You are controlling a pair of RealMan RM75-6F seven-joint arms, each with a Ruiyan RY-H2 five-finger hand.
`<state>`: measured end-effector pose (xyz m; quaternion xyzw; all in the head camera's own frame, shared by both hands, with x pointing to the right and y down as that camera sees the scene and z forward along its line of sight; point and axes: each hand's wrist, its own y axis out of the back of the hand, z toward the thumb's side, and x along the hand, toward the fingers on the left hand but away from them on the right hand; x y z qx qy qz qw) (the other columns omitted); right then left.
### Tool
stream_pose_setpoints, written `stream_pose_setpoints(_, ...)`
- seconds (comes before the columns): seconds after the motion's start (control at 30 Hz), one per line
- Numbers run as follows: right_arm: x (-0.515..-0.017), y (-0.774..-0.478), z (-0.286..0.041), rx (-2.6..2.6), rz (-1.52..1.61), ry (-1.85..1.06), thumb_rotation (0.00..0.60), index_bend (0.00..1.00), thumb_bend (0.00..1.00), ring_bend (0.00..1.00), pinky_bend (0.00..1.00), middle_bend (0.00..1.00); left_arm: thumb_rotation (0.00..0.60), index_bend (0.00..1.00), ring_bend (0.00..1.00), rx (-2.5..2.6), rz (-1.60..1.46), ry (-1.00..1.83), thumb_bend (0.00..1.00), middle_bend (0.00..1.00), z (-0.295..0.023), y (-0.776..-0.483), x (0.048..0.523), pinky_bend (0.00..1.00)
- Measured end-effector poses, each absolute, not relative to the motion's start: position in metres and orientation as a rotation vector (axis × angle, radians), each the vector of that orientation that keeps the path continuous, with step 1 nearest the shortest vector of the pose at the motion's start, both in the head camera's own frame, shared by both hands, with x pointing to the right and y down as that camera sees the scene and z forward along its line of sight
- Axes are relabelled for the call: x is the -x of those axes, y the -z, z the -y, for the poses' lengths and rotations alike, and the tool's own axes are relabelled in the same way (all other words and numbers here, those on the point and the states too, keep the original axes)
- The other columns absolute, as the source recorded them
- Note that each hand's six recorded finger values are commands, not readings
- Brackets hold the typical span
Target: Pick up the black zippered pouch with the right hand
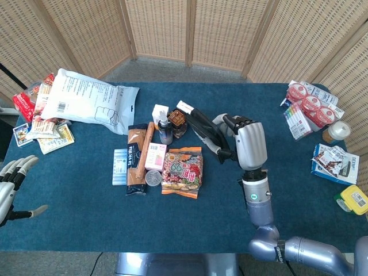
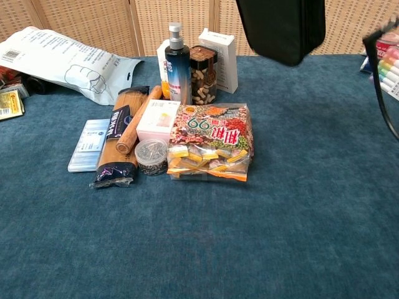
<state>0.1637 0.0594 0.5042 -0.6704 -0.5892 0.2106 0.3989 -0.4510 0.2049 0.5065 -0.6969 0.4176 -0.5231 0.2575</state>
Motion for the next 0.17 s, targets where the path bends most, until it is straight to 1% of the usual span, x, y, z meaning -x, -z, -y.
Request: stream_pose_setpoints(0.17,-0.149,-0.467,-0.053,1.670,1.469,-0.487,0.600,0.50,0.24,0.70,0.71,0.72,0.600,0.00,0.00,1.899,-1.126,1.414,0.01,0.00,-0.206,-0.506,0.450,0.00)
